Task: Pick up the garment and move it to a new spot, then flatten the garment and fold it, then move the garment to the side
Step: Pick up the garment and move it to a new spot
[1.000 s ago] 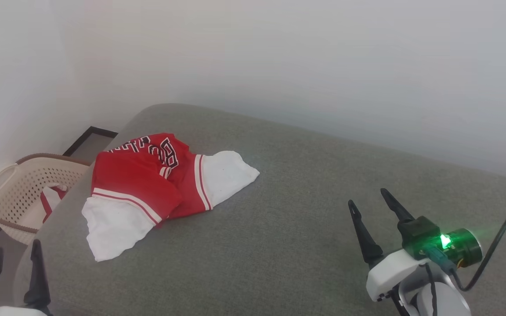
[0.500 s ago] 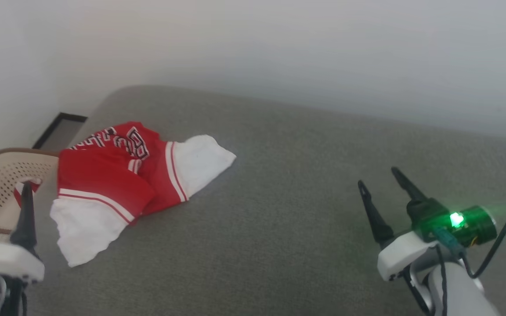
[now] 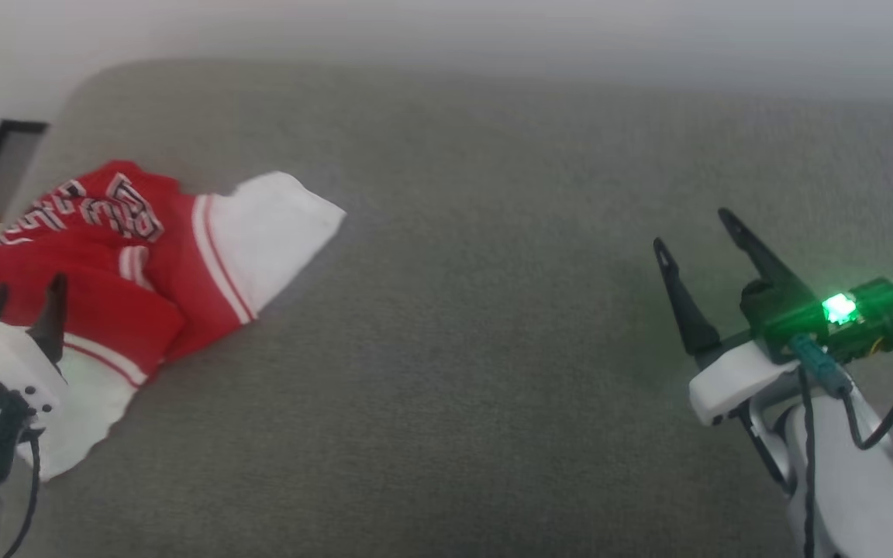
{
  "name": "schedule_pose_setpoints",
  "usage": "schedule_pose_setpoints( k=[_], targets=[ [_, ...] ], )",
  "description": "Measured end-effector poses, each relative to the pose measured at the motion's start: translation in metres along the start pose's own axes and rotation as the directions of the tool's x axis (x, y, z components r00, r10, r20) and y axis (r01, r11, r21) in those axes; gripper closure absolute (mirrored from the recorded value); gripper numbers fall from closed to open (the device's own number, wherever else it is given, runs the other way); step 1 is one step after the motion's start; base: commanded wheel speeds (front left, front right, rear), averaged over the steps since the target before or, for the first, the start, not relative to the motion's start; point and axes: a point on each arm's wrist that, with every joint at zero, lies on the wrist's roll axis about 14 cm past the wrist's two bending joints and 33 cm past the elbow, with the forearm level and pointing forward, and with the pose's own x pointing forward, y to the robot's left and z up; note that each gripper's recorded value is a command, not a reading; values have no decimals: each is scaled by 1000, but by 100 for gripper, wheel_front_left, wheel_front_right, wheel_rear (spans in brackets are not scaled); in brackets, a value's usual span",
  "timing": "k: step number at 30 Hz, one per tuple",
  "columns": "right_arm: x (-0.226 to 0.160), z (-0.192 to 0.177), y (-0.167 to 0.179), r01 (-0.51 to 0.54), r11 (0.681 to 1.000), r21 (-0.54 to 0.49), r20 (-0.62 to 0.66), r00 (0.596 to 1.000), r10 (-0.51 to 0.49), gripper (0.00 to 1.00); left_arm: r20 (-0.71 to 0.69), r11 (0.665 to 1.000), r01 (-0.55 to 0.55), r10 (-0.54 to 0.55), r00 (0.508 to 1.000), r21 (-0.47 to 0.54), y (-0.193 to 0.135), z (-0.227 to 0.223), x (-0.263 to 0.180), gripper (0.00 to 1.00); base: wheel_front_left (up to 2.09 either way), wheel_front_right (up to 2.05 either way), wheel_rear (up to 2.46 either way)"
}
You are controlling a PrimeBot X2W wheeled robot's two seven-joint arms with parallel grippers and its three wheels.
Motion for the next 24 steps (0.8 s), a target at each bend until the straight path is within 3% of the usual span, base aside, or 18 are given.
schedule_pose_setpoints(
  k=[7, 17, 18, 20, 24],
  targets=[
    [-1, -29, -20, 39, 999, -9, -67, 997, -40, 0, -367, 999, -34, 21, 930, -31, -8, -75, 29, 0, 0, 0, 0],
    [-6, -45, -34, 71, 997, -20, -108, 991, -73, 0, -568, 999, -46, 45, 822, 13, -15, -113, 43, 0, 0, 0, 0],
    [-6, -44, -34, 74, 997, -21, -108, 991, -76, 0, -572, 999, -50, 48, 819, 13, -14, -114, 43, 5, 0, 0, 0],
    [-7, -44, -35, 79, 997, -19, -109, 991, -81, 0, -563, 998, -58, 51, 825, 5, -14, -113, 44, 100, 0, 0, 0],
    [-10, -39, -40, 98, 995, -28, -102, 990, -101, 0, -494, 997, -76, 60, 867, -12, -11, -101, 46, 100, 0, 0, 0]
  ],
)
